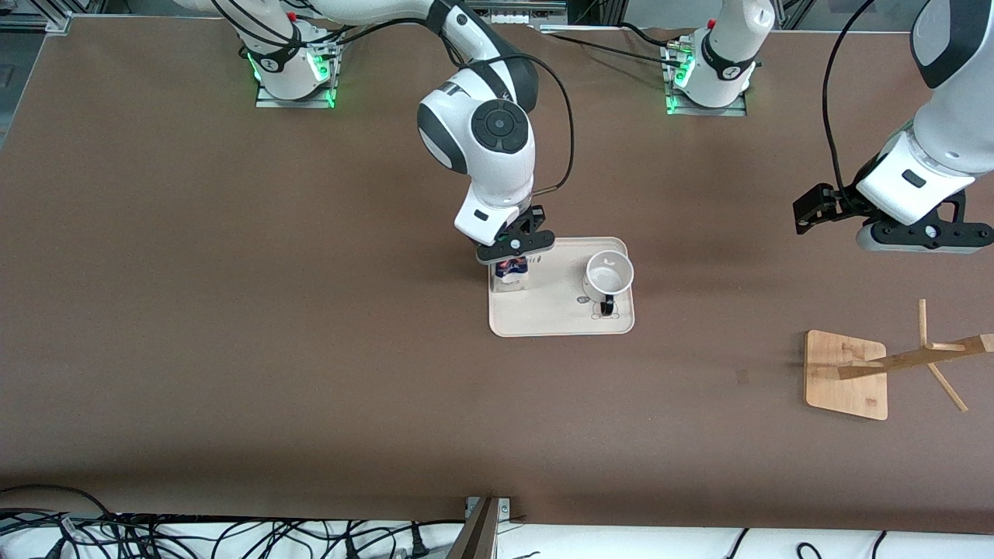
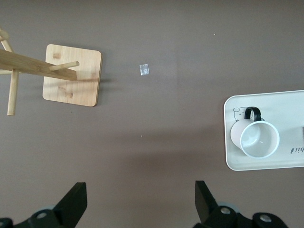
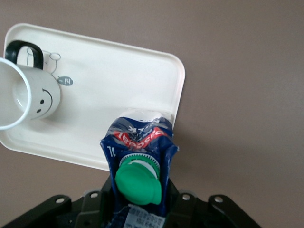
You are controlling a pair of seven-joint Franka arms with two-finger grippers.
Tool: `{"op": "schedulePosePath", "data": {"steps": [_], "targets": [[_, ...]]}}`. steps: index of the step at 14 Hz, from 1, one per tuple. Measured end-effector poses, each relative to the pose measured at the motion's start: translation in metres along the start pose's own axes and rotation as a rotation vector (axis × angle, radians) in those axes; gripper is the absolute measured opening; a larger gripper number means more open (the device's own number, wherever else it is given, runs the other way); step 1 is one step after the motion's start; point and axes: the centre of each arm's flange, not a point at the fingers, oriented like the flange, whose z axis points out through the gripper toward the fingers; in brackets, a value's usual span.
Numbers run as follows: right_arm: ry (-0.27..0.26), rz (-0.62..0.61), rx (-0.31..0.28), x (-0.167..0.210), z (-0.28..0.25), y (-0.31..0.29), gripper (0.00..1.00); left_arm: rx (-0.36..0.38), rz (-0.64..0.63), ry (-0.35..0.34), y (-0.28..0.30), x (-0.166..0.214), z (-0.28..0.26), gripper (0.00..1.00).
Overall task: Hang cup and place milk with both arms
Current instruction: 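Lower the right gripper and grasp the milk carton, then carry the carton off the tray while the left gripper reaches the mug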
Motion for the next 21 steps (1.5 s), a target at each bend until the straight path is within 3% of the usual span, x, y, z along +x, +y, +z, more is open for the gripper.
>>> {"op": "schedulePosePath", "data": {"steps": [6, 12, 17, 21], "targets": [[-0.018, 0.028, -0.001, 0.022, -0.055, 0.061, 0.39, 0.0, -0.006, 0.001, -0.003, 0.002, 0.0, 1.0], [-0.055, -0.007, -0.003, 0.06, -0.097, 0.199, 0.39, 0.003, 0.023, -0.02, 0.018, 0.036, 0.025, 1.0], [-0.138, -0.074, 0.016, 0.067, -0.072, 0.352, 0.4, -0.04, 0.091, -0.051, 0.118, 0.04, 0.063, 1.0], [-0.189, 0.011, 0.016, 0.051, -0.052, 0.459, 0.4, -0.052, 0.073, -0.07, 0.241, 0.031, 0.14, 1.0]]}}
